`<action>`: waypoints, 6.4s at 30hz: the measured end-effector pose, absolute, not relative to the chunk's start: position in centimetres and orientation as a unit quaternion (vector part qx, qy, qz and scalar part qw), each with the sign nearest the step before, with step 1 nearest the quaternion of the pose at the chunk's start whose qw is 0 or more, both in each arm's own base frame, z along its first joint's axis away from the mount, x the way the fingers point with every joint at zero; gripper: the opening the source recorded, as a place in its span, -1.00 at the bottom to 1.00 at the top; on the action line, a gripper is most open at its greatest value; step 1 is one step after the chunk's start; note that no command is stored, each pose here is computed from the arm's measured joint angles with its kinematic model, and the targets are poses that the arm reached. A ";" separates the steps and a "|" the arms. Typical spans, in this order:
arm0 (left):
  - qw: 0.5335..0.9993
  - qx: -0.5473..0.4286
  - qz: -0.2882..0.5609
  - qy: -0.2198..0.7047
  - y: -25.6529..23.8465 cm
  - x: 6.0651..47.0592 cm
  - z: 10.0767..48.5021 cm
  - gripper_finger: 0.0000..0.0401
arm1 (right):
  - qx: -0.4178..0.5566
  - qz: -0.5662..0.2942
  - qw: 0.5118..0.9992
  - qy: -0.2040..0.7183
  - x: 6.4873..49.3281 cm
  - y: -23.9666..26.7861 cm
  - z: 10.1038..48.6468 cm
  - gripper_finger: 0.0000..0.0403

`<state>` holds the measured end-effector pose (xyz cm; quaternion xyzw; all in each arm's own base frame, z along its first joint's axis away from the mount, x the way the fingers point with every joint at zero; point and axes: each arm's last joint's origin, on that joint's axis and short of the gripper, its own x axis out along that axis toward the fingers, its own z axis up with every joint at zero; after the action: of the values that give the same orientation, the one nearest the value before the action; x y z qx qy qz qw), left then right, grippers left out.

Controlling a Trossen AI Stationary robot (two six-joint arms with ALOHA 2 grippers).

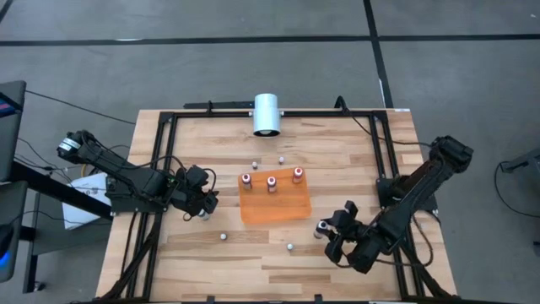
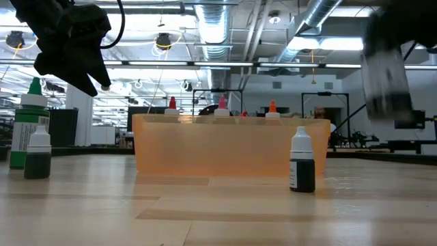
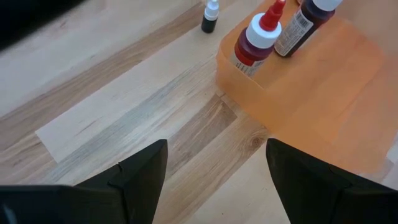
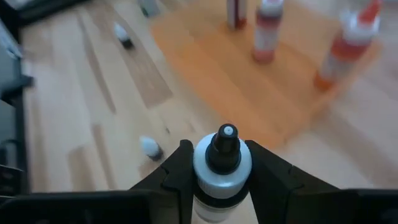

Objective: Pick & Place food coloring
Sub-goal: Put the large black food coloring bottle into the orange container, then put the large green food coloring bottle into the orange container

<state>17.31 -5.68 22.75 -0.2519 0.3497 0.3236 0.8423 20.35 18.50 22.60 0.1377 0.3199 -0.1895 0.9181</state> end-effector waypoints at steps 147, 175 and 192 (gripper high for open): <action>0.874 -0.204 0.262 0.355 -6.1 18.1 25.6 0.32 | 0.123 -0.383 0.901 0.163 13.7 13.2 27.2 0.09; 0.886 -0.248 0.351 0.176 -2.3 13.7 32.7 0.32 | 0.113 -0.266 0.950 0.120 9.1 5.8 28.8 0.10; 0.891 -0.270 0.338 0.139 -2.1 13.2 33.5 0.32 | 0.142 -0.176 0.970 0.092 14.2 3.9 23.6 0.10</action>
<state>13.17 -2.13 33.52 -0.2702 0.1387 0.3383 0.8907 14.22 3.91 23.65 0.1415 0.0919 -0.1759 0.9698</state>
